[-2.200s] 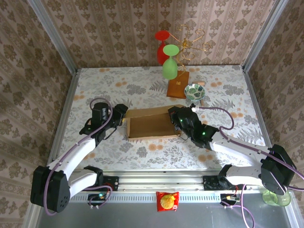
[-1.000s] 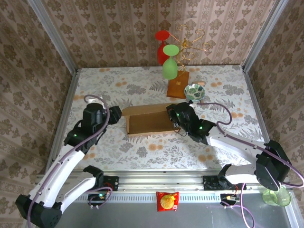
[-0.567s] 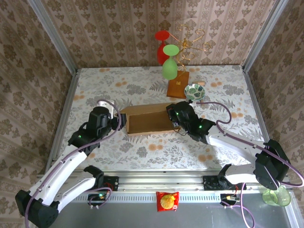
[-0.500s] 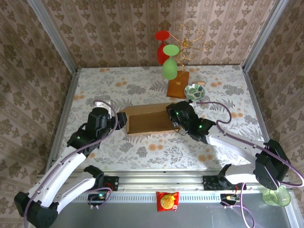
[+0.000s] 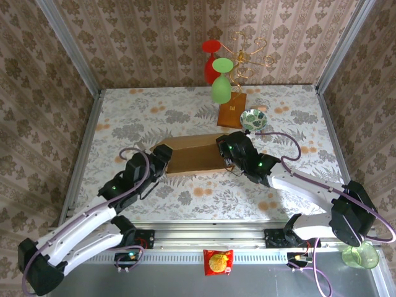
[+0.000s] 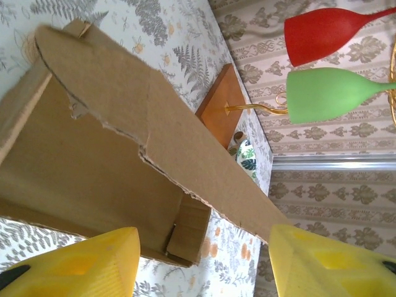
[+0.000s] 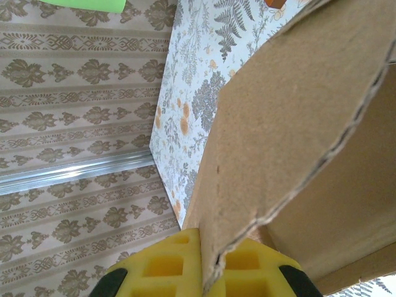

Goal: Fold the paper box

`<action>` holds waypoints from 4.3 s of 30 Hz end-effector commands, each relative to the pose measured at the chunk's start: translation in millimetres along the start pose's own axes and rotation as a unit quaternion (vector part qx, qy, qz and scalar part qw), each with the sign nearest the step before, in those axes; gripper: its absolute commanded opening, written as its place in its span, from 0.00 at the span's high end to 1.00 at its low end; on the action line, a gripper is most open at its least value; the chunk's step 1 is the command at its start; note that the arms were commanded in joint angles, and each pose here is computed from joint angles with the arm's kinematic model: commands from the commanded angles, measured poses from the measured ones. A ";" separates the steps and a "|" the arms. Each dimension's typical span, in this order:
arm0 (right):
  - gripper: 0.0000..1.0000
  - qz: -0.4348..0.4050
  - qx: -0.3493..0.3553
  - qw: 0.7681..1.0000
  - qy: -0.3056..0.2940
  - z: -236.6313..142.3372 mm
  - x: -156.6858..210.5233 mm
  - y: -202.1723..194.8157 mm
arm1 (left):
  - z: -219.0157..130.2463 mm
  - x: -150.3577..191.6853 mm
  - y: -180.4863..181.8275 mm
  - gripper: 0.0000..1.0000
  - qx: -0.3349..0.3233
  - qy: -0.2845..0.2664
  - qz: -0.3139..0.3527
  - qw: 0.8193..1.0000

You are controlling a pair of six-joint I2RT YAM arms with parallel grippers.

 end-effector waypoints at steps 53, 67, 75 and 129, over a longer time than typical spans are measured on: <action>0.90 -0.021 0.056 0.998 0.015 63.3 -122.6 -47.5 | 31.1 -22.4 4.6 1.00 -0.012 -0.065 -0.158 0.985; 1.00 -0.038 0.034 0.990 0.128 82.3 -62.2 -56.8 | 36.5 -20.5 5.3 1.00 -0.012 -0.058 -0.156 0.986; 1.00 -0.013 0.021 0.990 0.139 85.0 -58.3 -49.6 | 37.2 -18.9 3.3 1.00 -0.009 -0.055 -0.153 0.987; 0.68 -0.126 0.091 0.987 0.028 -25.1 -87.3 -78.8 | 30.5 12.7 69.6 1.00 -0.100 -0.063 -0.064 0.991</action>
Point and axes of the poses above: each hand's point on the last joint's axis, 136 mm out from that joint toward the fingers, its own z axis out along the fingers, its own y axis along the line the jaws close on, x = y × z, the point moved 7 cm from there along -z, back along the fingers, and after that the axes turned 1 degree about z, right-handed, at the moved point
